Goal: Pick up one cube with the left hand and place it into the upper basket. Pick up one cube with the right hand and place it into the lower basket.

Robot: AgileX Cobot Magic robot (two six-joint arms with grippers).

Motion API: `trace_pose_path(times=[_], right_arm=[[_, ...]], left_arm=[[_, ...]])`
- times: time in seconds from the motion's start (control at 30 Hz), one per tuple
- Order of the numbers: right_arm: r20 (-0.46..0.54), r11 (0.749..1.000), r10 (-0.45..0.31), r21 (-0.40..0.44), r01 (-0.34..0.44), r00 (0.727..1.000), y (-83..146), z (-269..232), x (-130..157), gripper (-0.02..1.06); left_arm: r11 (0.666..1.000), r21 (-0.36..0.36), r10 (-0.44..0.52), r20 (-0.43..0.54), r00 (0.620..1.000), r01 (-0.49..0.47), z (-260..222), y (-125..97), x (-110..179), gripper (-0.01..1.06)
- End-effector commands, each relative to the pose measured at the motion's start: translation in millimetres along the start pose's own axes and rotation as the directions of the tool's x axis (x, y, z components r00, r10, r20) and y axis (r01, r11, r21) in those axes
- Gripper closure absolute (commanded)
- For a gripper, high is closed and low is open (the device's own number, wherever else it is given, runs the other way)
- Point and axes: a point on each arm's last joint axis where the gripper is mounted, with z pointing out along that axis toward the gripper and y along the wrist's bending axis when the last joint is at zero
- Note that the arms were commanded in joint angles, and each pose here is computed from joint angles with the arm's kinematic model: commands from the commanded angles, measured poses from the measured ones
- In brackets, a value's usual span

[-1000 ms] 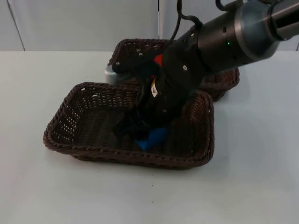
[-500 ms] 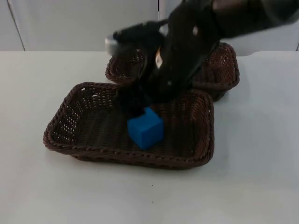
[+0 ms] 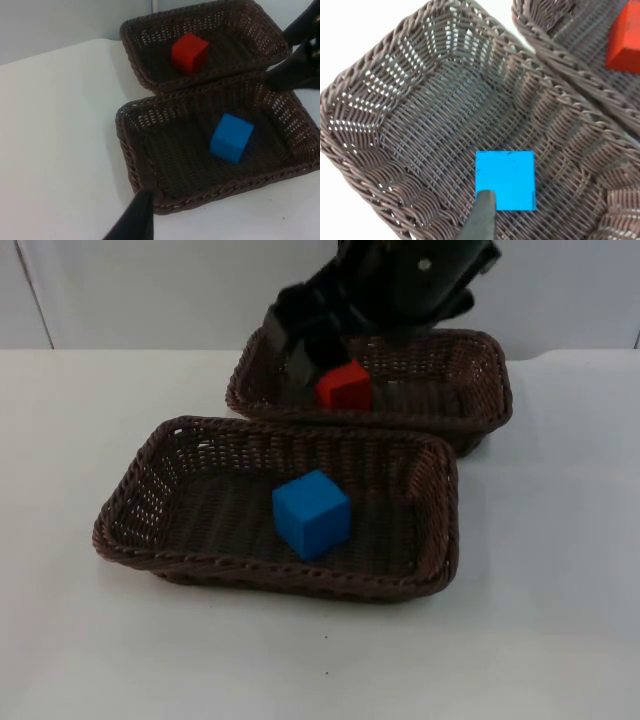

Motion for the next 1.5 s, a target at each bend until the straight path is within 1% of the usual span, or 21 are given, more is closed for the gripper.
trace_pose_path(times=[0.0,0.13,0.43,0.6,0.63,0.73,0.8,0.97,1.0,1.07,1.17,1.23,1.33,1.37,1.47], right_arm=[[0.013,1.0,-0.005,0.0,0.005,1.0,0.7,-15.3,-3.0,0.27],[-0.001,1.0,-0.004,0.006,0.004,1.0,-0.9,-23.8,-1.8,0.27],[0.0,1.0,-0.009,-0.001,0.009,1.0,-3.7,-37.3,18.6,0.27],[0.022,1.0,-0.013,-0.01,0.013,1.0,-6.7,-53.5,38.1,0.27],[0.022,1.0,-0.013,-0.01,0.013,1.0,-6.7,-53.5,38.1,0.27],[0.057,1.0,-0.014,-0.02,0.015,0.998,-9.0,-67.6,53.5,0.27],[0.076,1.0,-0.014,-0.024,0.016,0.997,-9.7,-73.1,57.0,0.27],[0.134,0.999,-0.014,-0.041,0.02,0.991,-13.0,-92.1,82.7,0.27],[0.134,0.999,-0.014,-0.041,0.02,0.991,-13.0,-92.1,82.7,0.27],[0.17,0.999,-0.012,-0.048,0.02,0.985,-14.4,-102.0,90.9,0.27],[0.205,0.998,-0.009,-0.054,0.02,0.979,-16.6,-114.5,103.4,0.27],[0.217,0.998,-0.007,-0.056,0.02,0.976,-17.5,-119.4,106.9,0.27],[0.242,0.998,-0.017,-0.056,0.031,0.97,-19.6,-129.3,119.4,0.27],[0.242,0.998,-0.017,-0.056,0.031,0.97,-19.6,-129.3,119.4,0.27],[0.266,0.998,-0.015,-0.061,0.033,0.964,-21.3,-136.4,135.0,0.27]], left_arm=[[1.0,-0.007,0.005,0.005,1.0,-0.005,-1.4,0.3,0.5,0.03],[1.0,-0.007,0.005,0.005,1.0,-0.005,-1.4,0.3,0.5,0.03],[1.0,-0.001,0.0,0.004,1.0,0.0,-1.4,-0.2,0.7,0.03],[0.999,0.033,-0.035,0.021,0.999,0.034,-4.5,-3.6,0.4,0.03],[0.999,0.033,-0.035,0.021,0.999,0.034,-4.5,-3.6,0.4,0.03],[0.999,0.041,-0.038,0.071,0.997,0.035,-16.6,-5.2,1.8,0.03],[0.999,0.041,-0.036,0.089,0.995,0.033,-21.6,-5.7,2.8,0.03],[0.999,0.034,-0.018,0.2,0.98,0.011,-49.5,-7.6,9.7,0.03],[0.999,0.034,-0.018,0.2,0.98,0.011,-49.5,-7.6,9.7,0.03],[0.999,0.033,-0.013,0.224,0.975,0.005,-58.2,-8.4,13.6,0.03],[0.999,0.032,-0.005,0.24,0.971,-0.003,-69.2,-9.6,20.9,0.03],[1.0,0.031,-0.001,0.246,0.969,-0.006,-72.6,-9.8,23.3,0.03],[1.0,0.016,0.016,0.249,0.968,-0.021,-80.7,-9.7,30.5,0.03],[1.0,0.016,0.016,0.249,0.968,-0.021,-80.7,-9.7,30.5,0.03],[1.0,0.011,0.026,0.233,0.972,-0.029,-86.3,-10.0,37.9,0.03]])
